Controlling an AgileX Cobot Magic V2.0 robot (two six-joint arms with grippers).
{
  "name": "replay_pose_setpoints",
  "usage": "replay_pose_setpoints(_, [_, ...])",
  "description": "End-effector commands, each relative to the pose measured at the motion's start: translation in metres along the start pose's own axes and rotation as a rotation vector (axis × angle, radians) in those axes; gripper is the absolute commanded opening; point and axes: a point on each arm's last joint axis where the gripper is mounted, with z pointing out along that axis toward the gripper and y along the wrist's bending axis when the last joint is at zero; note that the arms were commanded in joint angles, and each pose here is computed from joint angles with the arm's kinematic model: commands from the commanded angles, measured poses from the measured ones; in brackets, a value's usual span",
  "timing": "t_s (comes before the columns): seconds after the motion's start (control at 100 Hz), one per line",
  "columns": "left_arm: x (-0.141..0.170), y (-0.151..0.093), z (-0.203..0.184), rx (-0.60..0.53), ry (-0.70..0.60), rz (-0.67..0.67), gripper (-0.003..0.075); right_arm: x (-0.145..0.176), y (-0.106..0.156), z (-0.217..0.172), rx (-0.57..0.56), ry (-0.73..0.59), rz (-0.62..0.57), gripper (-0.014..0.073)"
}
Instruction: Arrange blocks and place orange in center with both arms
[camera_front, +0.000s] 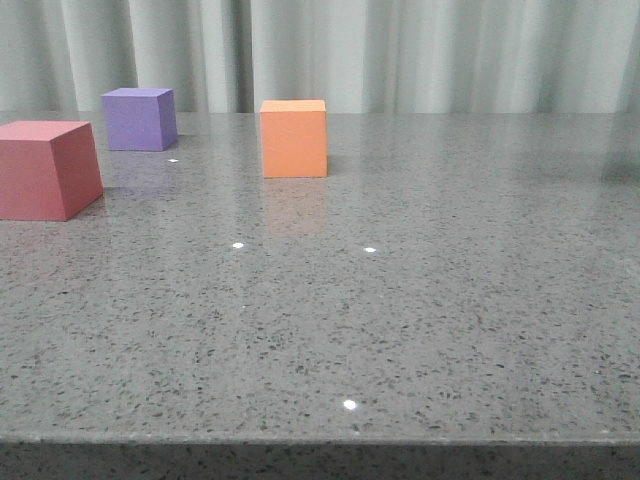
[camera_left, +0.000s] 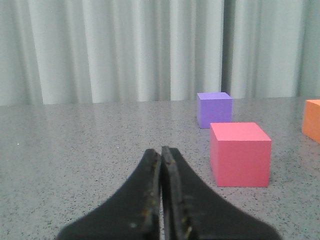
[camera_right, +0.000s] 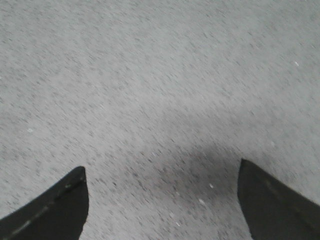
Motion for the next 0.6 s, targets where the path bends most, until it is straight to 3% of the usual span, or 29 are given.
replay_pose_setpoints(0.0, [0.005, 0.000, -0.002, 0.004, -0.064, 0.000, -0.0019, 0.005, -0.012, -0.033, 0.004, -0.178, 0.008, 0.0605])
replay_pose_setpoints(0.12, [0.005, 0.000, -0.002, 0.004, -0.064, 0.000, -0.0019, 0.045, -0.021, -0.039, 0.012, -0.211, 0.016, 0.0605])
replay_pose_setpoints(0.32, [0.005, 0.000, -0.002, 0.004, -0.064, 0.000, -0.0019, 0.105, -0.022, -0.063, -0.021, -0.376, 0.020, 0.0605])
replay_pose_setpoints(0.59, [0.005, 0.000, -0.002, 0.004, -0.064, 0.000, -0.0019, 0.166, -0.024, -0.094, -0.059, -0.535, 0.055, 0.0605])
